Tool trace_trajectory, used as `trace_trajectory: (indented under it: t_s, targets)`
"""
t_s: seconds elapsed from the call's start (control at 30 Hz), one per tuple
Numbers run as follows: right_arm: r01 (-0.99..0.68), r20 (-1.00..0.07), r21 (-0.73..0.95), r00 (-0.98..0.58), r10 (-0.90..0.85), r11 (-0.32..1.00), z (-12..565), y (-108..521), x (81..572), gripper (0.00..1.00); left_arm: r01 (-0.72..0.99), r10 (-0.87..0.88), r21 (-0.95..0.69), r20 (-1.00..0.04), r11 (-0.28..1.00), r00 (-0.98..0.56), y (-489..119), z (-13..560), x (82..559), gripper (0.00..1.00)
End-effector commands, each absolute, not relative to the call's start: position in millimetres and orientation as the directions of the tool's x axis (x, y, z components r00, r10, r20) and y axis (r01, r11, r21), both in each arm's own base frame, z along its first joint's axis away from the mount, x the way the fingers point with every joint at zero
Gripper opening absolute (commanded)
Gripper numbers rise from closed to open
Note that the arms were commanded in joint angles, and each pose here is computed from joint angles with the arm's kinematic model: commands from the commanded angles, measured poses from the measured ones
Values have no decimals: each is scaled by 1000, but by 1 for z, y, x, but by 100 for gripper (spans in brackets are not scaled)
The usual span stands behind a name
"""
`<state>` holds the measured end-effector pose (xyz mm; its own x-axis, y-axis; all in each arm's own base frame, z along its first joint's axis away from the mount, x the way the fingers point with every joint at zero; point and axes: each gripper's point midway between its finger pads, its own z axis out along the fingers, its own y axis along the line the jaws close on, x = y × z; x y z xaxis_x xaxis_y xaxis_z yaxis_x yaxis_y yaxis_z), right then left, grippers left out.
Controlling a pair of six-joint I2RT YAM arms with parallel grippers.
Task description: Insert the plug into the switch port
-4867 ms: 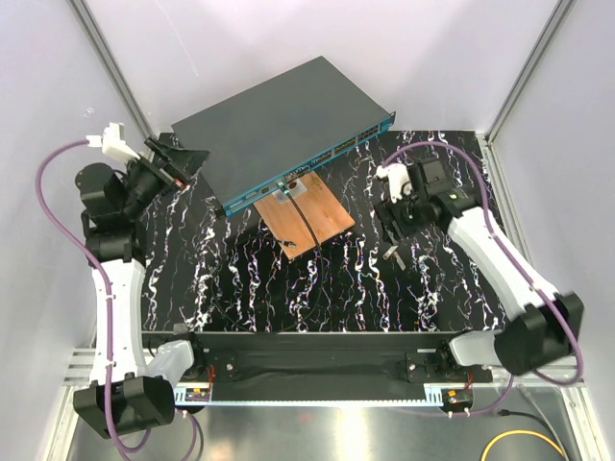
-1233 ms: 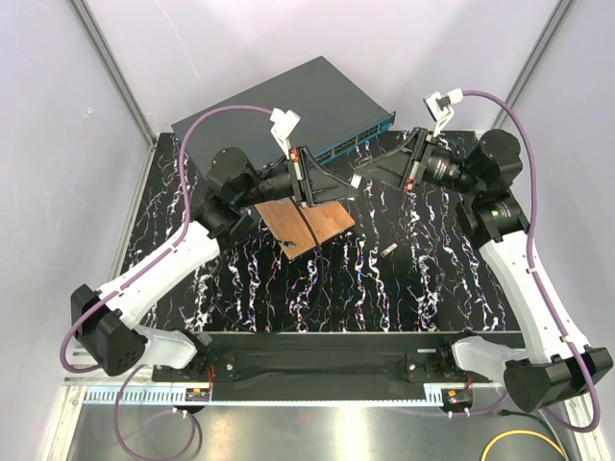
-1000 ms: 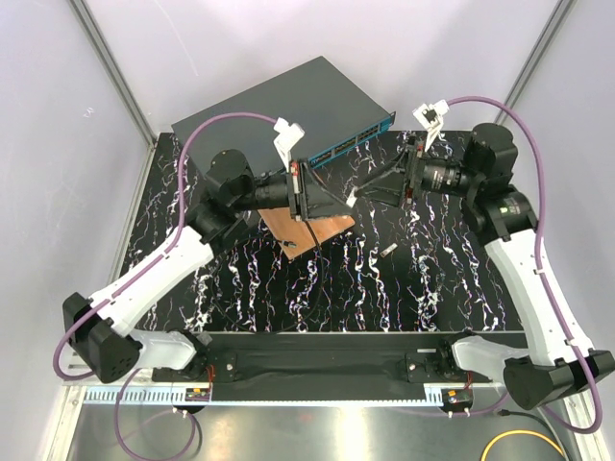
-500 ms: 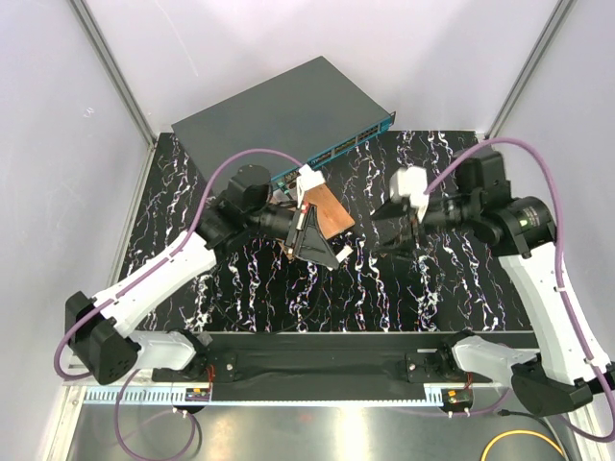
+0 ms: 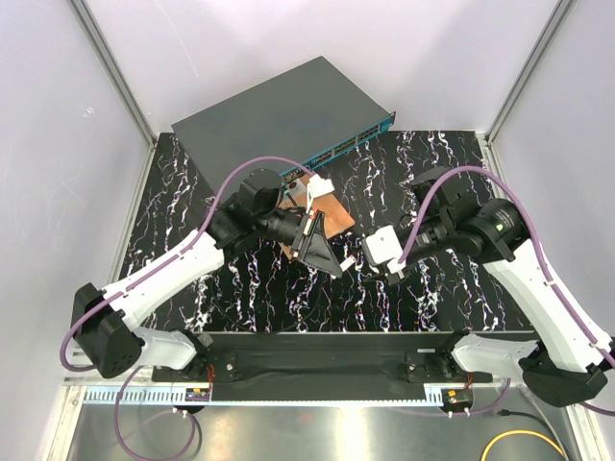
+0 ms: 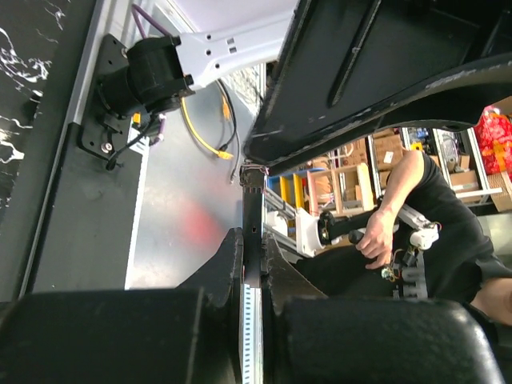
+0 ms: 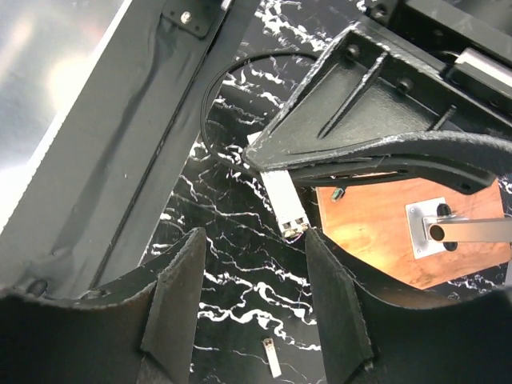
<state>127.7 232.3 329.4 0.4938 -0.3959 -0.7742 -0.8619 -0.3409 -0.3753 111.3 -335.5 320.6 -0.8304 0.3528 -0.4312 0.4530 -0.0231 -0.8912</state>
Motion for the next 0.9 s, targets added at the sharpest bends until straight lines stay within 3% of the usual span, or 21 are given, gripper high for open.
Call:
trace_trajectory:
  t_s: [0.0, 0.27, 0.87]
  targets:
    - [-813, -721, -426, 570, -393, -397, 323, 234, 130, 59, 445, 401, -892, -435, -74, -806, -335, 322, 99, 0]
    - [-780, -698, -426, 606, -383, -458, 316, 239, 122, 57, 417, 432, -907, -402, -66, -807, -337, 315, 94, 0]
    - [-794, -649, -431, 603, -464, -429, 303, 226, 126, 49, 431, 451, -898, -422, -88, -787, -331, 315, 86, 0]
